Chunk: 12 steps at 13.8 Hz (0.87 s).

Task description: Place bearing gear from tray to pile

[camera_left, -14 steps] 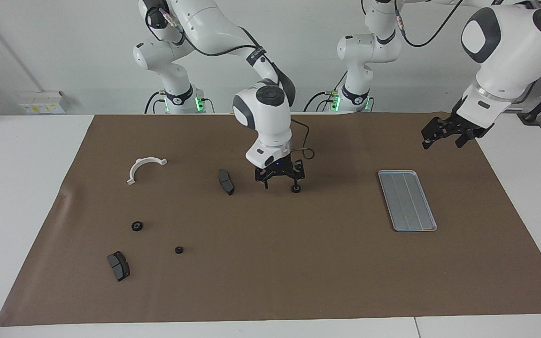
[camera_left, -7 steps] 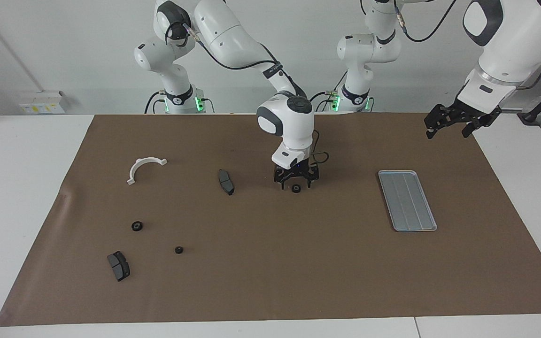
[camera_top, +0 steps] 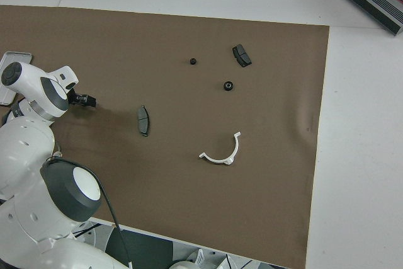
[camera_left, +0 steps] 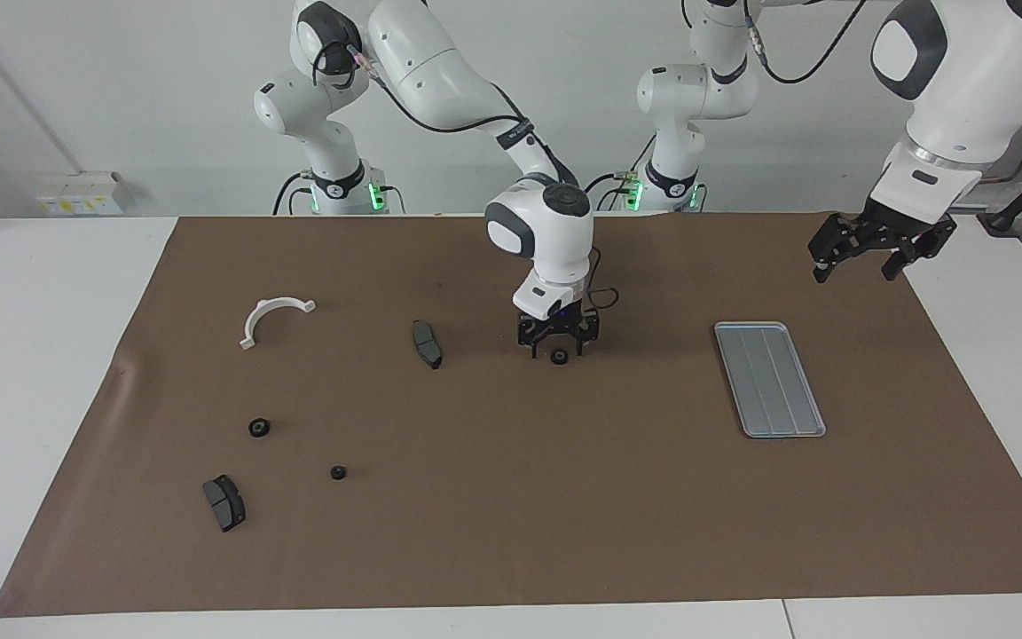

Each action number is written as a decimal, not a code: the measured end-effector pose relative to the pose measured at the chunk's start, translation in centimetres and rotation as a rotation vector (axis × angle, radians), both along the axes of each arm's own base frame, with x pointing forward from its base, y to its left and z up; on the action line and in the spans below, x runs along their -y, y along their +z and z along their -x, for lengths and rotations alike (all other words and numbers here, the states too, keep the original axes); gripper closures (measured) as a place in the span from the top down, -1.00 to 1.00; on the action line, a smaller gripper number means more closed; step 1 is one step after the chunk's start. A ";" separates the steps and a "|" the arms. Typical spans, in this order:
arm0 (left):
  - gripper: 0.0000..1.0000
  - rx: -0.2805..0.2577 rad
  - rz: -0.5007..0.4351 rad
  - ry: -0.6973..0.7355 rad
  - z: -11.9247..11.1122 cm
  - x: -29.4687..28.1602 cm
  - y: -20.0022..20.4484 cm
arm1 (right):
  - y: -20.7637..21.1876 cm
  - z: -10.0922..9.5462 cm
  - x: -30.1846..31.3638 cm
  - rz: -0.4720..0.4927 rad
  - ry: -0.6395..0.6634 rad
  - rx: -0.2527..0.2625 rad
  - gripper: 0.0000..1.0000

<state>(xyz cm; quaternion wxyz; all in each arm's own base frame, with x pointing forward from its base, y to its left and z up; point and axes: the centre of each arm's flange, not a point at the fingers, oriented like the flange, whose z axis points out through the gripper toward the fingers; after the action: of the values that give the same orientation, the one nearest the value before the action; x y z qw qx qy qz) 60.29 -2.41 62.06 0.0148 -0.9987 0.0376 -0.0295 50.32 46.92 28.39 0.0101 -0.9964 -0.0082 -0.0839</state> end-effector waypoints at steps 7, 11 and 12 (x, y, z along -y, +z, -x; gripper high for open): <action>1.00 0.033 0.003 -0.003 0.2 0.0 -1.9 | 0.4 -0.1 0.2 0.006 -0.001 0.001 -0.30; 1.00 0.035 0.004 -0.004 0.5 0.0 -1.9 | 1.6 -0.7 0.4 0.025 -0.015 -0.011 -0.30; 1.00 0.034 0.004 -0.004 0.5 0.0 -1.9 | 2.6 -1.3 0.8 0.025 -0.027 -0.006 -0.30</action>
<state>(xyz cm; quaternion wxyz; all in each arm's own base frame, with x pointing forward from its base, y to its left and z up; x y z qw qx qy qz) 59.79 -2.39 60.17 0.0133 -0.9981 0.0392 -0.0464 51.63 46.09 31.02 -0.0032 -0.9967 0.0041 -0.0812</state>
